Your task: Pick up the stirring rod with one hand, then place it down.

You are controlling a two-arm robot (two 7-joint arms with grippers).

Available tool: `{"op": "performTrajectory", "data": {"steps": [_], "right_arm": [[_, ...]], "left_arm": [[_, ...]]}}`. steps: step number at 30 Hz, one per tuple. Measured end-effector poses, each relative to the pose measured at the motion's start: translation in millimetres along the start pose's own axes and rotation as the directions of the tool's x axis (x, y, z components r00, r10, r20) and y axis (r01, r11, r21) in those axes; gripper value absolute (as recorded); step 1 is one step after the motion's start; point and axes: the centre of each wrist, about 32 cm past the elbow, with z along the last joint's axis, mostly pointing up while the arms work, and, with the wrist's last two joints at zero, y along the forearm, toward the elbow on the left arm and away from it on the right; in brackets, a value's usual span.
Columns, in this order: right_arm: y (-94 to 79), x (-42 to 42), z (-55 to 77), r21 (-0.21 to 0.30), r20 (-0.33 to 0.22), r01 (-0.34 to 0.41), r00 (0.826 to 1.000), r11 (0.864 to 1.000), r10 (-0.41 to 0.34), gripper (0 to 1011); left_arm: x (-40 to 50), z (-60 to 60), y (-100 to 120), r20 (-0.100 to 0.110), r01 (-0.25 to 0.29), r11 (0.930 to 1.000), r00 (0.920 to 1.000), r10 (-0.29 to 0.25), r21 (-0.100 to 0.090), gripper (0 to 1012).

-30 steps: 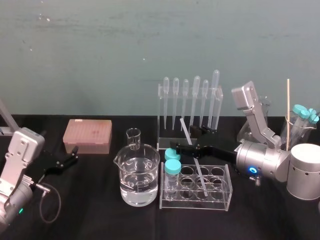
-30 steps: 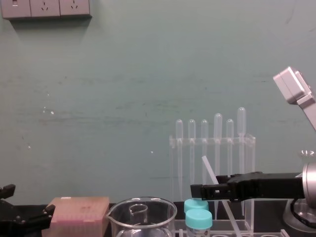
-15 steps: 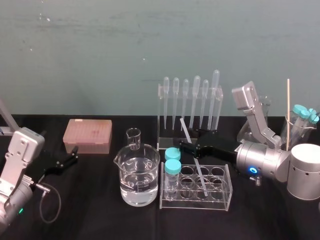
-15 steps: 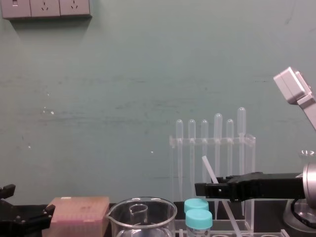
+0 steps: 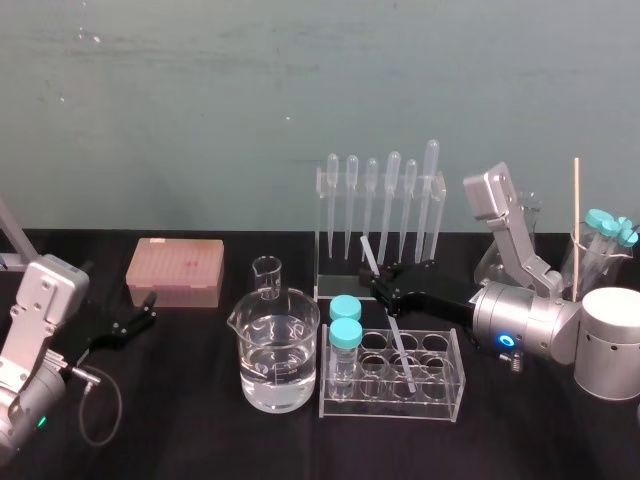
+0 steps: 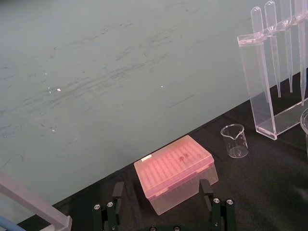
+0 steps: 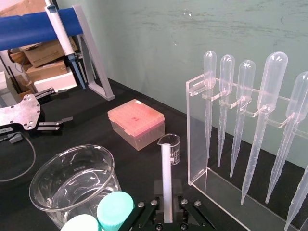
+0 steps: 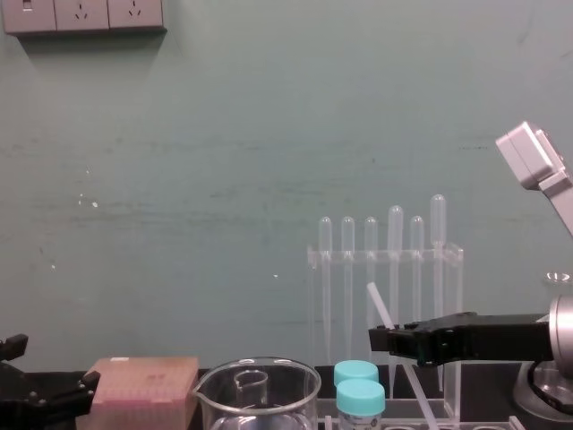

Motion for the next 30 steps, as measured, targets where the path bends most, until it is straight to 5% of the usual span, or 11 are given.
{"op": "performTrajectory", "data": {"steps": [3, 9, 16, 25, 29, 30], "right_arm": [[0.0, 0.0, 0.0, 0.0, 0.0, 0.0, 1.0, 1.0, 0.0, 80], [-1.8, -1.6, -2.3, 0.024, 0.019, 0.0, 1.0, 1.0, 0.0, 71], [-11.8, -10.8, -15.2, 0.138, 0.097, 0.001, 0.995, 0.99, -0.015, 71], [-33.3, -23.2, -40.5, 0.287, 0.162, 0.046, 0.982, 0.957, -0.096, 71], [-36.2, -24.3, -44.1, 0.359, 0.146, 0.06, 0.982, 0.931, -0.12, 71], [-35.4, -24.5, -43.0, 0.397, 0.142, 0.059, 0.982, 0.916, -0.124, 71]], "left_arm": [[0.0, 0.0, 0, 0.0, 0.0, 1.0, 1.0, 0.0, 0.0, 1000], [0.0, 0.0, 0, 0.0, 0.0, 1.0, 1.0, 0.0, 0.0, 1000], [0.0, 0.0, 0, 0.0, 0.0, 1.0, 1.0, 0.0, 0.0, 1000], [0.0, 0.0, 0, 0.0, 0.0, 1.0, 1.0, 0.0, 0.0, 1000], [0.0, 0.0, 0, 0.0, 0.0, 1.0, 1.0, 0.0, 0.0, 1000], [0.0, 0.0, 0, 0.0, 0.0, 1.0, 1.0, 0.0, 0.0, 1000]]}}
